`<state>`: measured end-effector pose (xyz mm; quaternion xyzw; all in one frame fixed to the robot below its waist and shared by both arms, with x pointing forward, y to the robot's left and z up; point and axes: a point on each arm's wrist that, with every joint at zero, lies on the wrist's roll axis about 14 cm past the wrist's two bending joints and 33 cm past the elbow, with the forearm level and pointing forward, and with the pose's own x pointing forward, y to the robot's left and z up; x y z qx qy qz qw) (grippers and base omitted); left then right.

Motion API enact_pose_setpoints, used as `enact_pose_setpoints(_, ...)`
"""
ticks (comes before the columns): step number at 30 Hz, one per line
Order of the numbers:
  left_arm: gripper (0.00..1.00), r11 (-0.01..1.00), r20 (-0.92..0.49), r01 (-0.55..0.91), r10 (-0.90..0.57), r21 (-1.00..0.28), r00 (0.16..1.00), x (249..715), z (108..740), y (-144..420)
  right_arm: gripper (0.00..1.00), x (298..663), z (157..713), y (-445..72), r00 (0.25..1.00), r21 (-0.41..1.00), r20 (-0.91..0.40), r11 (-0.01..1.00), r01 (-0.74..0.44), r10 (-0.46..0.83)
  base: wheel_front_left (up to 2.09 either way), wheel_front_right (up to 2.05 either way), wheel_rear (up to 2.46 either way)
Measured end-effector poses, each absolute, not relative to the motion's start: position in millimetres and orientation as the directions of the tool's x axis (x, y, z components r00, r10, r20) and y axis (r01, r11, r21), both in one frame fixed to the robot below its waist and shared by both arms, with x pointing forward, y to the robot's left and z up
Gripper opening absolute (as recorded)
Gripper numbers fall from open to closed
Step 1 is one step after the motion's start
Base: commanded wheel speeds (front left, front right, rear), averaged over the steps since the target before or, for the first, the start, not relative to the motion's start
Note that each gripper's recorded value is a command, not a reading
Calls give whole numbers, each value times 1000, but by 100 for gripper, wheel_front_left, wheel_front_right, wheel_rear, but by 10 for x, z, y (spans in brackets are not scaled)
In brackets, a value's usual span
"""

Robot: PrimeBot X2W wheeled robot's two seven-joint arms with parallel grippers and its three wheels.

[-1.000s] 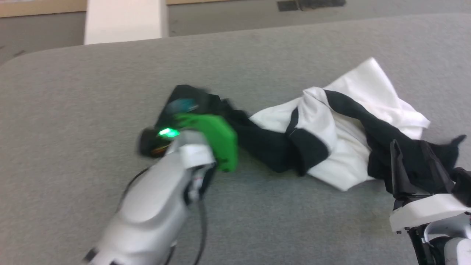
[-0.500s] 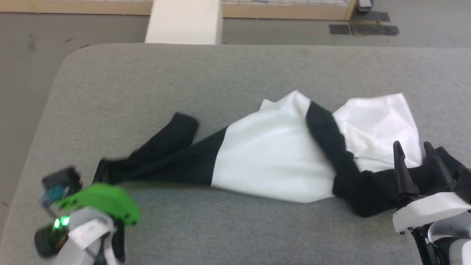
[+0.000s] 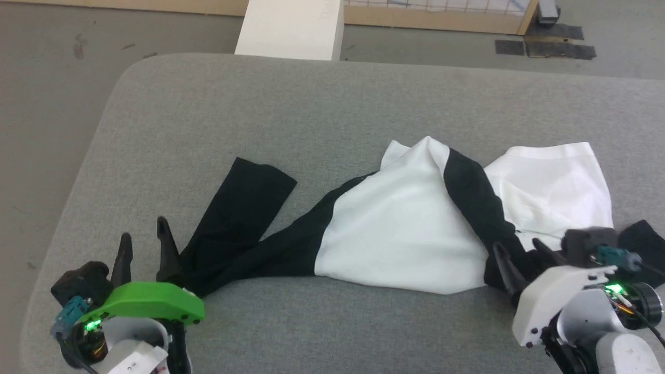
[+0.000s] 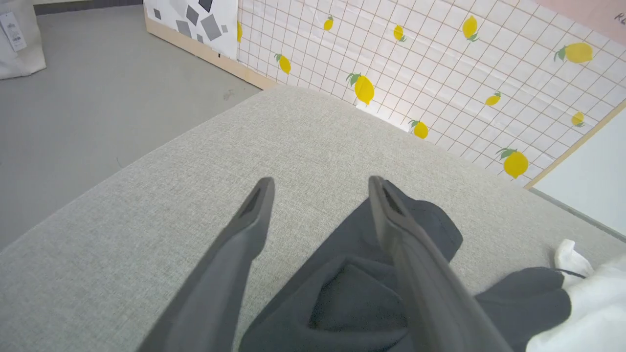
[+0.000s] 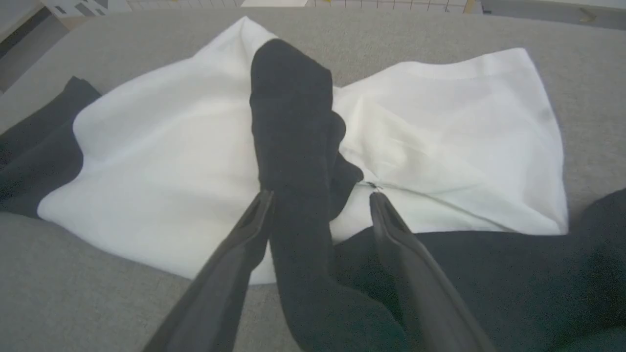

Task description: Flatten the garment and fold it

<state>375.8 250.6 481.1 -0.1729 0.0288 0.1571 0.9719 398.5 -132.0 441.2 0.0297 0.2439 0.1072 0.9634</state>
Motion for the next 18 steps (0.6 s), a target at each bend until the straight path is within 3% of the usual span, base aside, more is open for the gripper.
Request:
enact_pose_setpoints(6,100,893,-45,-301,303,-336,952,3811,4908,2444,100,3988,4189,-1066,744,132,-603,956,-262,287,0,0,0)
enact_pose_setpoints(7,100,894,-42,-300,304,-333,952,3810,4902,2437,94,3985,4177,-1019,733,133,-611,952,-276,298,0,0,0)
enact_pose_setpoints(8,100,894,-40,-300,304,-333,952,3808,4896,2436,56,3993,4184,-987,730,132,-610,948,-288,307,0,0,0)
enact_pose_setpoints(9,100,892,-41,-304,308,-335,950,3805,4885,2441,44,4011,4203,-972,734,128,-605,947,-295,310,0,0,0)
enact_pose_setpoints(10,100,890,-43,-306,310,-337,950,3800,4868,2442,7,4028,4221,-963,737,125,-599,946,-300,313,0,0,0)
enact_pose_setpoints(11,100,888,-47,-308,311,-341,949,3793,4847,2444,0,4032,4234,-958,739,123,-596,945,-303,315,0,0,0)
enact_pose_setpoints(18,100,890,-31,-300,308,-345,951,3767,4861,2446,0,4003,4452,-1119,798,92,-535,958,-270,276,0,0,0)
